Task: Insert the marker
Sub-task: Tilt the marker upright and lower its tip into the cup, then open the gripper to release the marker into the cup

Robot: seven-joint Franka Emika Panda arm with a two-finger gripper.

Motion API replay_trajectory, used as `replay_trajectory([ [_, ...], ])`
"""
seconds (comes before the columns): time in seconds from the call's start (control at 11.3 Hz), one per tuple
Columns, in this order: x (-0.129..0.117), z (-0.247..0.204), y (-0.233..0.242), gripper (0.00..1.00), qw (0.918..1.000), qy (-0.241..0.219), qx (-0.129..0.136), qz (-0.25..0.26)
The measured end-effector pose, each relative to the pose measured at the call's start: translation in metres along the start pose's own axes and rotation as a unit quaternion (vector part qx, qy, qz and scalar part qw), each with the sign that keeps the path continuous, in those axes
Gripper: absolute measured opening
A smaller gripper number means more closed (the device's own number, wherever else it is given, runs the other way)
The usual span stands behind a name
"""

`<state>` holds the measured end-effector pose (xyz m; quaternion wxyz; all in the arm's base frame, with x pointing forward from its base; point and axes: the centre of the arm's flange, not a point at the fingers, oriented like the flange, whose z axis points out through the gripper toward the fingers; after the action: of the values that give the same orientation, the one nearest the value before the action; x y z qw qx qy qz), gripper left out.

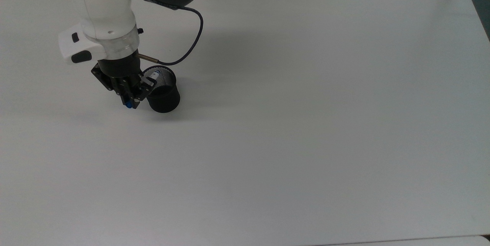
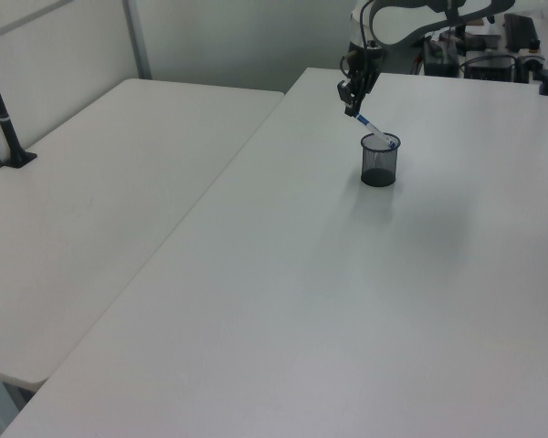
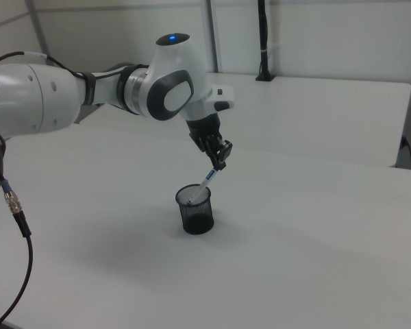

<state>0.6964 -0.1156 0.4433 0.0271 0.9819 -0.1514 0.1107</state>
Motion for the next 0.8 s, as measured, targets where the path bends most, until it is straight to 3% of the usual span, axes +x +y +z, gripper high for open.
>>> replay_trajectory([
  [0.36, -0.002, 0.0, 0.003, 0.24, 0.9999, -0.011, -0.001, 0.001],
  [0.44, -0.005, -0.003, 0.007, 0.31, 0.9997, -0.025, -0.002, 0.003],
  [0.62, -0.015, -0.019, 0.016, 0.58, 0.9982, -0.06, 0.0, 0.001],
  [0.8, -0.026, -0.039, 0.018, 0.89, 0.9954, -0.094, 0.017, 0.008],
])
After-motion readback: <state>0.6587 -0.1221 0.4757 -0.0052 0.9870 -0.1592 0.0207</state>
